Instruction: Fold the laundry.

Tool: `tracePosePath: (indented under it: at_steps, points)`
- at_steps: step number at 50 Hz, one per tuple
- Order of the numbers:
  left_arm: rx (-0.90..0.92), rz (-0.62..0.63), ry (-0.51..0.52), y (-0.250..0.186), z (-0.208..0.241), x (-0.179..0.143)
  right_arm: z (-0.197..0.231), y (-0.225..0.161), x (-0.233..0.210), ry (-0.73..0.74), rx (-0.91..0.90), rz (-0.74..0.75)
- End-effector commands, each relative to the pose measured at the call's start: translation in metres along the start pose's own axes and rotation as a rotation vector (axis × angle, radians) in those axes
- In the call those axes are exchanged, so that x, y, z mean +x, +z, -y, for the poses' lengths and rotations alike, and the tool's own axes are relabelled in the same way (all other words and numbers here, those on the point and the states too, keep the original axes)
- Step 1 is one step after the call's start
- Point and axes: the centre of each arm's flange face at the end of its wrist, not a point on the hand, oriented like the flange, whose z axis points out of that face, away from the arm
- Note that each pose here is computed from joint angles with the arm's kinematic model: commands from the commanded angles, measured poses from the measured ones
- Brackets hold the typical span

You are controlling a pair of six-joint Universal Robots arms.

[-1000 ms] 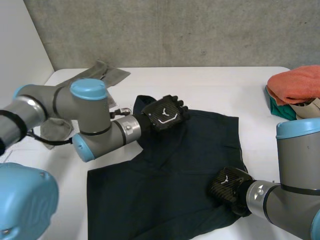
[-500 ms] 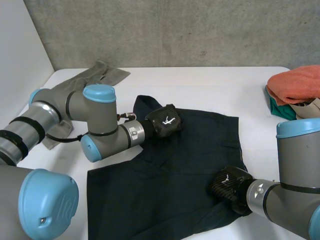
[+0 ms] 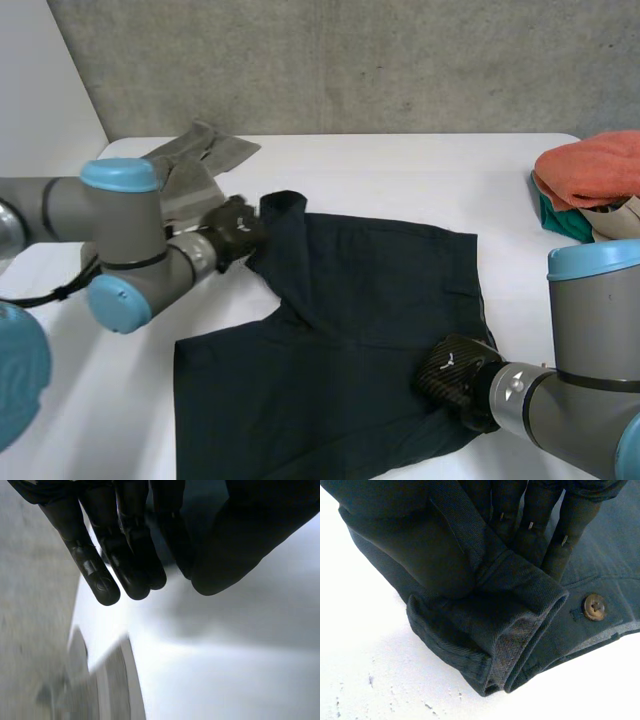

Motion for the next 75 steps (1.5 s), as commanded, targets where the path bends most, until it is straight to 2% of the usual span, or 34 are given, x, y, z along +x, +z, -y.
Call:
tracePosePath:
  at_steps: [1, 9, 13, 20, 25, 34, 41, 49, 57, 61, 68, 75]
  points:
    - [-0.153, 0.075, -0.043, -0.024, -0.018, -0.007, 0.003, 0.0, -0.002, 0.019, 0.01, 0.001]
    - [-0.215, 0.16, -0.088, -0.04, -0.007, -0.01, 0.006, 0.002, 0.001, 0.062, 0.03, -0.022]
    - [-0.149, 0.167, -0.121, -0.043, 0.008, -0.011, 0.006, 0.002, 0.002, 0.061, 0.033, -0.028]
    - [0.155, 0.082, -0.291, -0.03, 0.038, -0.001, 0.007, 0.001, 0.004, 0.062, 0.037, -0.039]
    - [0.197, 0.009, -0.328, -0.015, 0.029, 0.011, 0.007, 0.001, 0.004, 0.06, 0.036, -0.039]
    - [0.222, -0.039, -0.367, 0.009, 0.017, 0.024, 0.005, 0.003, 0.005, 0.064, 0.032, -0.041]
    - [0.213, -0.024, -0.356, 0.012, 0.016, 0.025, 0.004, 0.003, 0.007, 0.062, 0.031, -0.047]
    - [0.066, 0.11, -0.325, -0.005, 0.013, 0.011, 0.005, 0.003, 0.004, 0.056, 0.03, -0.041]
    - [-0.157, 0.143, -0.145, -0.025, -0.009, 0.018, 0.009, -0.001, 0.006, 0.061, 0.041, -0.049]
    - [-0.214, 0.167, -0.103, -0.031, -0.013, 0.015, 0.01, -0.003, 0.007, 0.073, 0.047, -0.056]
    - [-0.262, 0.181, -0.127, -0.046, -0.002, 0.008, 0.01, -0.003, 0.007, 0.086, 0.049, -0.058]
    - [-0.228, 0.191, -0.211, -0.067, 0.022, -0.006, 0.014, -0.001, 0.01, 0.117, 0.069, -0.068]
